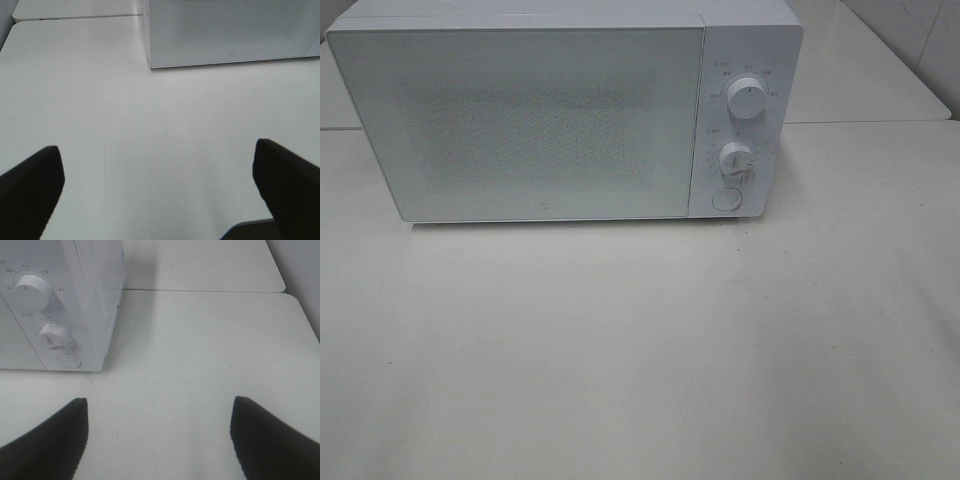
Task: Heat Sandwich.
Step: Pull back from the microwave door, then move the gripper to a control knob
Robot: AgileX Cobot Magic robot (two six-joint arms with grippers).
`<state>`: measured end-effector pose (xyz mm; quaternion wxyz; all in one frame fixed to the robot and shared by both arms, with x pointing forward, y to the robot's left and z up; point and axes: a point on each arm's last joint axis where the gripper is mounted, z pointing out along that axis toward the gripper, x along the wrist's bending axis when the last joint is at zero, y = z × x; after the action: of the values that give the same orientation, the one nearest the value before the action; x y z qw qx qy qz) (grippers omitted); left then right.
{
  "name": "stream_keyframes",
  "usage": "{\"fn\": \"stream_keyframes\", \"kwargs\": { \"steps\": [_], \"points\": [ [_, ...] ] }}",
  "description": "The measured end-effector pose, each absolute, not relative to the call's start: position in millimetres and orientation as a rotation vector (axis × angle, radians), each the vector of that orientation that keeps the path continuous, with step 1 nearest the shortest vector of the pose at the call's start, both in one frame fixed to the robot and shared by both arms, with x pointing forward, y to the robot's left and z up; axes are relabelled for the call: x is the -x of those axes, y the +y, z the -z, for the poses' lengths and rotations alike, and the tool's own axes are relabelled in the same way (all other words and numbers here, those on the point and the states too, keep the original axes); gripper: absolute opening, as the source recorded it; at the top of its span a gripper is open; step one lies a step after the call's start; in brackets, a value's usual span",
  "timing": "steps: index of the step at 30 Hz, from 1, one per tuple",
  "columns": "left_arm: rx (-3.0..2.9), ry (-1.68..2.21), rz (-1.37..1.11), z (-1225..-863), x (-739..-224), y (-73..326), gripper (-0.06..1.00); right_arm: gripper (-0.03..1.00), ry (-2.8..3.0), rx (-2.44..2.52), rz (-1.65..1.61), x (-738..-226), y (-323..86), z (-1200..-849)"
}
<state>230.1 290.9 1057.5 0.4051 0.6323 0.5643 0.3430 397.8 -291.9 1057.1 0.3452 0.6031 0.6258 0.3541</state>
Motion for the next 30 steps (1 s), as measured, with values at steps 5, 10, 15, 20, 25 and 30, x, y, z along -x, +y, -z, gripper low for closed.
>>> {"fn": "stream_keyframes", "kwargs": {
  "steps": [5, 10, 15, 20, 25, 30],
  "points": [
    [-1.596, 1.424, -0.866, -1058, -230, 291, 0.97, 0.76, 1.620, -1.556, -0.933, -416, -290, -1050],
    [-1.596, 1.424, -0.866, -1058, -230, 291, 0.97, 0.76, 1.606, -1.536, -0.955, -432, -289, -1044],
    [-1.596, 1.424, -0.866, -1058, -230, 291, 0.97, 0.76, 1.591, -1.516, -0.977, -446, -288, -1038],
    [-1.596, 1.424, -0.866, -1058, -230, 291, 0.97, 0.76, 1.531, -1.445, -1.047, -455, -286, -1027],
    [-1.596, 1.424, -0.866, -1058, -230, 291, 0.97, 0.76, 1.486, -1.372, -1.093, -458, -286, -1010],
    [-1.596, 1.424, -0.866, -1058, -230, 291, 0.97, 0.76, 1.444, -1.359, -1.113, -462, -281, -998]
  ]
}}
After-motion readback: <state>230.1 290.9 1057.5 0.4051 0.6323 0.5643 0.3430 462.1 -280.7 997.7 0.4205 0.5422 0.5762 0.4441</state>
